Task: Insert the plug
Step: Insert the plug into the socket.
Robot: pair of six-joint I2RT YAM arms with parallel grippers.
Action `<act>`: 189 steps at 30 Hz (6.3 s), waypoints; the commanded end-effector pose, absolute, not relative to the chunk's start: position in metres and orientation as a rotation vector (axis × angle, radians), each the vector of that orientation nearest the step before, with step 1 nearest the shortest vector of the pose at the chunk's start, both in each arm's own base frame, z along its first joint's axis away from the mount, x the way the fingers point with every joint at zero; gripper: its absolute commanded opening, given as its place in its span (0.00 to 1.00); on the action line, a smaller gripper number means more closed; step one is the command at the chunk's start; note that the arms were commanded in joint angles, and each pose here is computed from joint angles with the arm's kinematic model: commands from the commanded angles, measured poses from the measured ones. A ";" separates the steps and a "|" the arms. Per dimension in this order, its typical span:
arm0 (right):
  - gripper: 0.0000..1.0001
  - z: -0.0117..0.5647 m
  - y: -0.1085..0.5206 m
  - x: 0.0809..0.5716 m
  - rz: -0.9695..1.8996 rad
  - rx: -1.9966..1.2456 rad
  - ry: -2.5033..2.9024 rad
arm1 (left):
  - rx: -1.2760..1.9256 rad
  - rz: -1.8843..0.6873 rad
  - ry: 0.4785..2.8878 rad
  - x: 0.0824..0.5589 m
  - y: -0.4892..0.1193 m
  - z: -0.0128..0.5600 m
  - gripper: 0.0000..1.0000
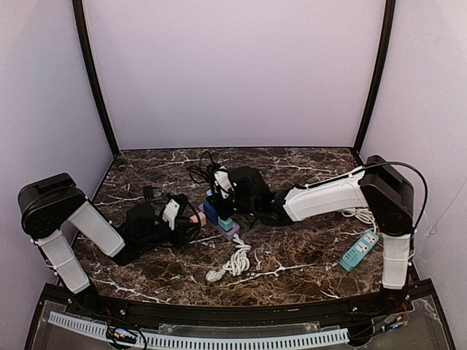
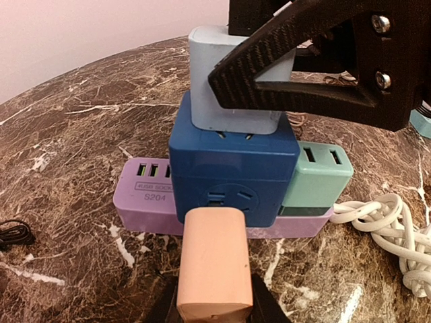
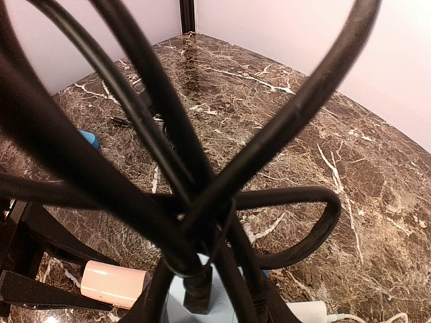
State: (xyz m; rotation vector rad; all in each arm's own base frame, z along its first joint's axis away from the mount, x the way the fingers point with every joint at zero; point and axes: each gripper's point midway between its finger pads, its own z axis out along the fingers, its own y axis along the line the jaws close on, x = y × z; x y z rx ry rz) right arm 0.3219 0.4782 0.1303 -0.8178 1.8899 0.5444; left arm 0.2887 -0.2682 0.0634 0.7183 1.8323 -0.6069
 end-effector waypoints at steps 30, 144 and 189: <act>0.00 0.064 0.468 0.303 0.454 -0.925 2.032 | 0.720 -0.545 1.721 0.289 -0.262 0.089 0.01; 0.00 0.068 0.471 0.310 0.402 -0.947 1.993 | 0.703 -0.552 1.736 0.303 -0.263 0.100 0.01; 0.00 0.064 0.470 0.311 0.407 -0.930 2.010 | 0.648 -0.673 1.761 0.294 -0.277 0.096 0.01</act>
